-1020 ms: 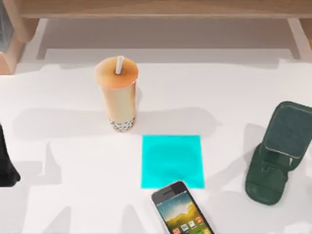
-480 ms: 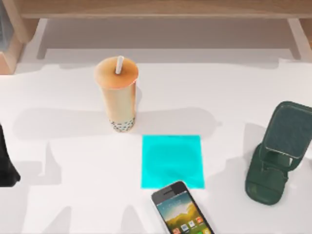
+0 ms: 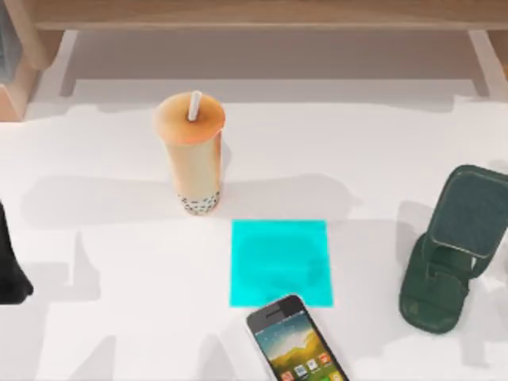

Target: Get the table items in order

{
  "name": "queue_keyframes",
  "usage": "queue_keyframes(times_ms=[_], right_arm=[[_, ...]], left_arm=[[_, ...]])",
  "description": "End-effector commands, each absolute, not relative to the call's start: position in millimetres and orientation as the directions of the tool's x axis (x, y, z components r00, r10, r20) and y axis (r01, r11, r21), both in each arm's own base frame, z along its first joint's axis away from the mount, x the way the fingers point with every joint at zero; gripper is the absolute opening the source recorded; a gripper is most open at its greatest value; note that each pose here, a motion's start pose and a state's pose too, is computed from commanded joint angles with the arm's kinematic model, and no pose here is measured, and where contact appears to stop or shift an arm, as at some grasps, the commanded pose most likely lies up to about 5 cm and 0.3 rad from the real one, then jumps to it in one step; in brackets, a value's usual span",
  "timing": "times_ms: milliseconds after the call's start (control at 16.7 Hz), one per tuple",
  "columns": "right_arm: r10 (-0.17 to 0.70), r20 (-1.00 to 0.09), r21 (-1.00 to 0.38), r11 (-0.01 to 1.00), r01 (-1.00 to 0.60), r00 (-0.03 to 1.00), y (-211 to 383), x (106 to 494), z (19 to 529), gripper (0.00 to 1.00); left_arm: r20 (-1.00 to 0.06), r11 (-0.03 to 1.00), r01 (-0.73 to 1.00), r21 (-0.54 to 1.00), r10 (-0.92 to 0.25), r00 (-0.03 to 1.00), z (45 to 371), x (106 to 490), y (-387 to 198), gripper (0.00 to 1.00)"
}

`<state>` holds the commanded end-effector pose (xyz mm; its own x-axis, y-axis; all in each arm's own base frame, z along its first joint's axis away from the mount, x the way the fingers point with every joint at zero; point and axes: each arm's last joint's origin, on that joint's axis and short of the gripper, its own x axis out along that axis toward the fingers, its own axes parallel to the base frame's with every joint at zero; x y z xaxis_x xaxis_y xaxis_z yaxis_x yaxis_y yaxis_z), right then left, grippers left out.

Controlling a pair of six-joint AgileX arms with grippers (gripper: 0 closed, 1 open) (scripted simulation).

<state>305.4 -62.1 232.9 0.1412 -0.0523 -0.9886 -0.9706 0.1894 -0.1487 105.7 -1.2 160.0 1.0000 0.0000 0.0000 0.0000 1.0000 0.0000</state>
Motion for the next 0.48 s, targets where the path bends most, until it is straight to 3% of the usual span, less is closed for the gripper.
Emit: queue_keyframes(times_ms=[240, 480], right_arm=[[-0.062, -0.961, -0.253, -0.187, -0.949, 0.268, -29.1, 362.7, 245.0, 0.00], [-0.003, -0.948, -0.255, -0.590, -0.766, 0.318, 54.6, 408.9, 235.7, 0.00]], left_arm=[[0.000, 1.000, 0.000, 0.000, 0.000, 1.000, 160.0, 105.7, -1.2, 1.00], [0.000, 1.000, 0.000, 0.000, 0.000, 1.000, 160.0, 105.7, -1.2, 1.00]])
